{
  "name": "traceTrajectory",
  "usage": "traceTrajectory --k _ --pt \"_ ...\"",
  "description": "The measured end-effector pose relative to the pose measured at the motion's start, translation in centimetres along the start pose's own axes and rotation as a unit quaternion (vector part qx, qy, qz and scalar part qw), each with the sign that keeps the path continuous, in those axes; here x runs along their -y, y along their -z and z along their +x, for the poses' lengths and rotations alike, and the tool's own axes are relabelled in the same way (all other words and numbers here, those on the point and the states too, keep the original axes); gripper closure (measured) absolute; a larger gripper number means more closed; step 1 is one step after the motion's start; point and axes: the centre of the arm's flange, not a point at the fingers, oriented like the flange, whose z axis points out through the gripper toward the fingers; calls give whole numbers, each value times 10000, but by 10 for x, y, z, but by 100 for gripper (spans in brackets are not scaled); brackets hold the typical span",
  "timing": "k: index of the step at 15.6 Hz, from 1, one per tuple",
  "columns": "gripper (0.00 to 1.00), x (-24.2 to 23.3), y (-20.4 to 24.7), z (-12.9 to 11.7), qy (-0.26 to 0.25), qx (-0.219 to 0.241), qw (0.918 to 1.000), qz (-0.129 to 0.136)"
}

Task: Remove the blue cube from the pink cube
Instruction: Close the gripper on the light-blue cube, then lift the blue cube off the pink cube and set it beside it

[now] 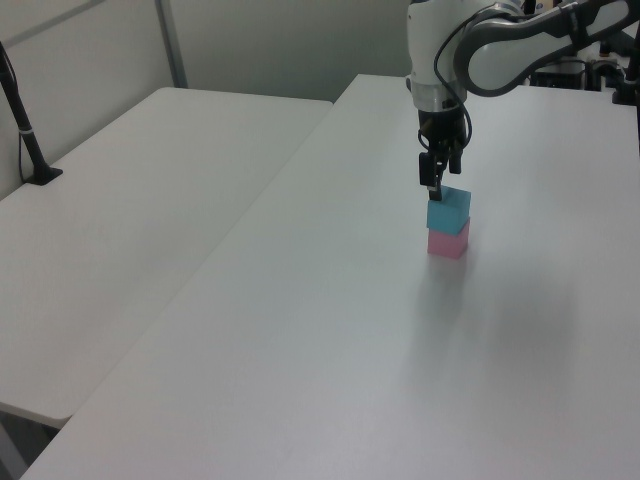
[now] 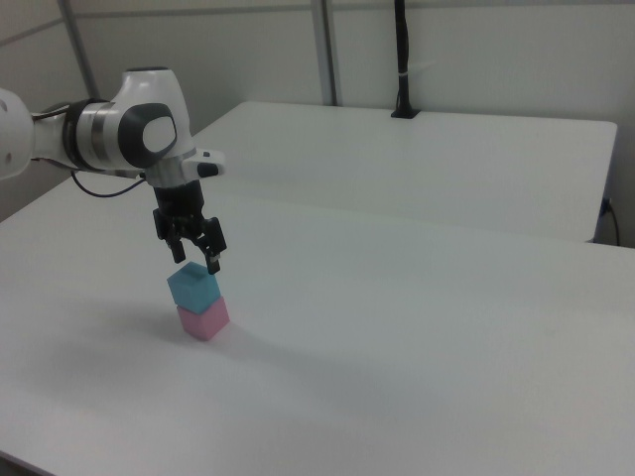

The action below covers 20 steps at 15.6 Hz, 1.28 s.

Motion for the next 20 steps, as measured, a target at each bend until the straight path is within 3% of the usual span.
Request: traceTrajectory --k 9,12,13,20 --pt "1 12 -29 -5 93 154 9998 -37" --pt "33 20 -41 -8 166 101 9998 -8" --pt "38 20 -39 -8 164 84 9998 -3" --pt "38 6 -17 5 17 -140 9999 68"
